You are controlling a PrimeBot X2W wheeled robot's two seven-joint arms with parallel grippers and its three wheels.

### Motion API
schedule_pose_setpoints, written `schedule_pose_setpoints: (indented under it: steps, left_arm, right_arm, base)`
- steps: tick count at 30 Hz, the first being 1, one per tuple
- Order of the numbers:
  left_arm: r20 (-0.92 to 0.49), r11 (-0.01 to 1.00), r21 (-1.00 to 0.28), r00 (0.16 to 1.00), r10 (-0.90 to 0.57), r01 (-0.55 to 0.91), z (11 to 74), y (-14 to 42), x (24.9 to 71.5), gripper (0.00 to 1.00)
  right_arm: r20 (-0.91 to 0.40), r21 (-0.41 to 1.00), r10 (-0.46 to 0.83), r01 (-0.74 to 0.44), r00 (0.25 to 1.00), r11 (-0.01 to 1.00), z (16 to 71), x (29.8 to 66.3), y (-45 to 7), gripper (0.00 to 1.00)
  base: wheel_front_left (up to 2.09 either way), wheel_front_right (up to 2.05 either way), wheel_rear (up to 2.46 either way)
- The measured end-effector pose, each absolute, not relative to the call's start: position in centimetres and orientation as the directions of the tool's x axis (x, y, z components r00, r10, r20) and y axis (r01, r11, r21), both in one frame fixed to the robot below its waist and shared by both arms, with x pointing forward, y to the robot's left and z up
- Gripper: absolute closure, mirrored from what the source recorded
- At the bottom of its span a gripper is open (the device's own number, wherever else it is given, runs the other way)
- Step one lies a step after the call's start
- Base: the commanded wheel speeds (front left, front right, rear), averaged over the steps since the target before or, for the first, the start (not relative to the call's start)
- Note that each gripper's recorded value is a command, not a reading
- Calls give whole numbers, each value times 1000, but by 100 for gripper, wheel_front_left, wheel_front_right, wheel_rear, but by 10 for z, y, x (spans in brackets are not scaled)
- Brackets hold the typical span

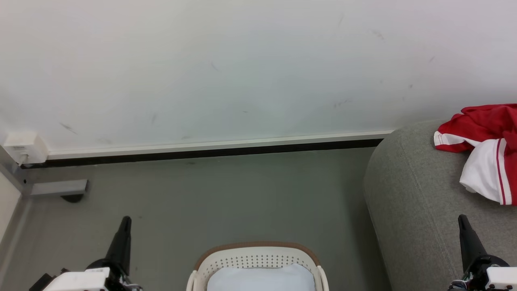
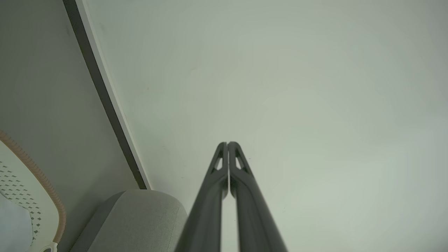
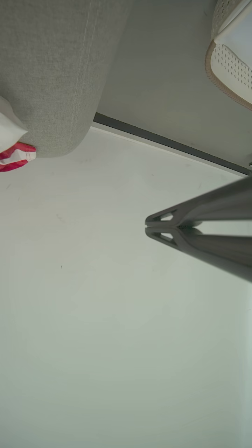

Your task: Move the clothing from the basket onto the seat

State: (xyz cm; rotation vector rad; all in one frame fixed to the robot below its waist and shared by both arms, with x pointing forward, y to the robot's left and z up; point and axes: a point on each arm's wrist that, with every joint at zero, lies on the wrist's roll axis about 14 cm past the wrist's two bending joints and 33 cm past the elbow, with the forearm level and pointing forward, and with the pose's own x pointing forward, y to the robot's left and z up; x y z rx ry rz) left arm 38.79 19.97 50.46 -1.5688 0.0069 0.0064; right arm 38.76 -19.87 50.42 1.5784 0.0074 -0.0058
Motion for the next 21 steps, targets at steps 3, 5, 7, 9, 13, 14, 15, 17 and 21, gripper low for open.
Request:
schedule_pose_setpoints:
  steps: [3,5,7,9,13,14,15,17,21]
  left_arm:
    - [-9,2,-1000,1000,0,-9,505,200,388,100]
    - [-9,2,-1000,1000,0,-9,505,200,388,100]
    - [-9,2,-1000,1000,0,-9,505,200,388,100]
    - [-9,2,-1000,1000,0,-9,505,200,388,100]
    - [-9,2,-1000,1000,0,-9,505,200,388,100]
    - [-9,2,-1000,1000,0,-9,505,200,388,100]
    - [-9,2,-1000,1000,0,-9,505,200,388,100]
    - [-9,2,-1000,1000,0,-9,505,200,388,100]
    - [-9,2,-1000,1000,0,-9,505,200,388,100]
  right_arm:
    - [-8,1000,1,8,1000,-8,504,388,-199,100]
    - [-9,1000,1,9,1000,-8,504,388,-199,100]
    - [-9,1000,1,9,1000,-8,504,388,-199,100]
    - [-9,1000,1,9,1000,-8,504,388,-199,100]
    - [-8,1000,1,8,1000,-8,504,388,-199,100]
    - [-9,1000,1,9,1000,-8,504,388,-199,100]
    - [-9,1000,1,9,1000,-8,504,388,-199,100]
    - [-9,1000,1,9,1000,-8,504,388,-199,100]
    - [-8,1000,1,8,1000,-8,504,388,-199,100]
  base:
    - [0,0,0]
    - [0,0,0]
    - [0,0,0]
    - [0,0,0]
    - [0,0,0]
    - [0,0,0]
    - [0,0,0]
    - [0,0,0]
    - [0,0,0]
